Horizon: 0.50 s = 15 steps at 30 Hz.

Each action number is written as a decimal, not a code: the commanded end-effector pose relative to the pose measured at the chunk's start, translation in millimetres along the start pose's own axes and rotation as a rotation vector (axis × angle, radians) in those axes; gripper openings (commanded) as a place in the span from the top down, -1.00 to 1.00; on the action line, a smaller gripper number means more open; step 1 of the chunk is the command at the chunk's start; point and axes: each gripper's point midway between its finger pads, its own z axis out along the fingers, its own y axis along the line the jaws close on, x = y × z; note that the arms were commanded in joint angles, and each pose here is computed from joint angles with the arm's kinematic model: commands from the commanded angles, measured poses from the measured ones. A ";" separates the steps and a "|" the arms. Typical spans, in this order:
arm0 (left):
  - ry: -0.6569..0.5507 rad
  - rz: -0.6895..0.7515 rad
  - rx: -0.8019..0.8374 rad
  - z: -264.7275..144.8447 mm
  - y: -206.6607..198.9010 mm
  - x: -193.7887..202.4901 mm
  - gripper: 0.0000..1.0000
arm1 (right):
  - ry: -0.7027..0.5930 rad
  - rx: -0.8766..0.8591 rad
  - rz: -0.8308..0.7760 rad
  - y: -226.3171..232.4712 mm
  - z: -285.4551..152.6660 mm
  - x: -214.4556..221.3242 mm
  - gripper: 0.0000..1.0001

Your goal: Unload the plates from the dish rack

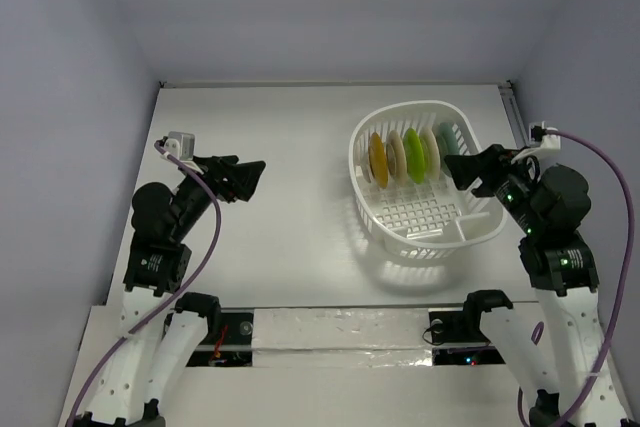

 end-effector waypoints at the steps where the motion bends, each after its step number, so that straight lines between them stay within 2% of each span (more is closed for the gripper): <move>1: -0.056 0.050 0.029 0.9 -9.6 -20.1 -0.48 | -0.036 -0.093 -0.024 18.6 -0.7 -12.6 -0.23; 2: -0.049 0.061 0.014 -0.7 -6.8 -18.2 -0.45 | -0.008 -0.113 -0.024 19.6 5.8 -7.7 0.31; 3: -0.040 0.057 0.003 -1.0 -4.5 -15.8 -0.45 | -0.008 -0.113 -0.024 19.6 5.8 -7.6 0.32; 4: -0.040 0.064 -0.006 -2.2 -3.0 -15.7 -0.39 | -0.008 -0.121 -0.032 20.5 8.7 -8.8 0.47; 5: -0.041 0.075 -0.009 -4.6 -2.5 -14.8 -0.35 | -0.001 -0.128 -0.039 22.4 11.6 -9.3 0.75; 6: -0.041 0.077 -0.006 -6.0 -2.7 -13.2 -0.30 | 0.015 -0.117 -0.035 19.2 19.1 -8.5 0.86; 8: -0.031 0.070 -0.012 -8.8 0.5 -5.1 -0.03 | 0.009 -0.131 -0.046 26.4 25.2 -17.0 1.00; 9: -0.024 0.065 -0.017 -9.4 2.3 -1.7 0.09 | 0.022 -0.139 -0.045 30.8 30.5 -14.2 1.00; 10: -0.020 0.062 -0.029 -9.4 6.1 2.3 0.38 | 0.039 -0.140 -0.041 32.3 41.1 -11.2 1.00; 12: 0.017 0.038 -0.070 -12.5 15.1 14.8 0.73 | 0.061 -0.099 -0.047 30.4 56.3 -2.8 1.00; 13: 0.018 0.036 -0.096 -13.6 19.7 15.8 1.00 | 0.132 -0.099 -0.057 36.5 69.6 18.1 1.00; 15: 0.035 0.036 -0.126 -17.3 23.9 20.3 1.00 | 0.153 -0.035 -0.087 32.9 83.9 24.6 1.00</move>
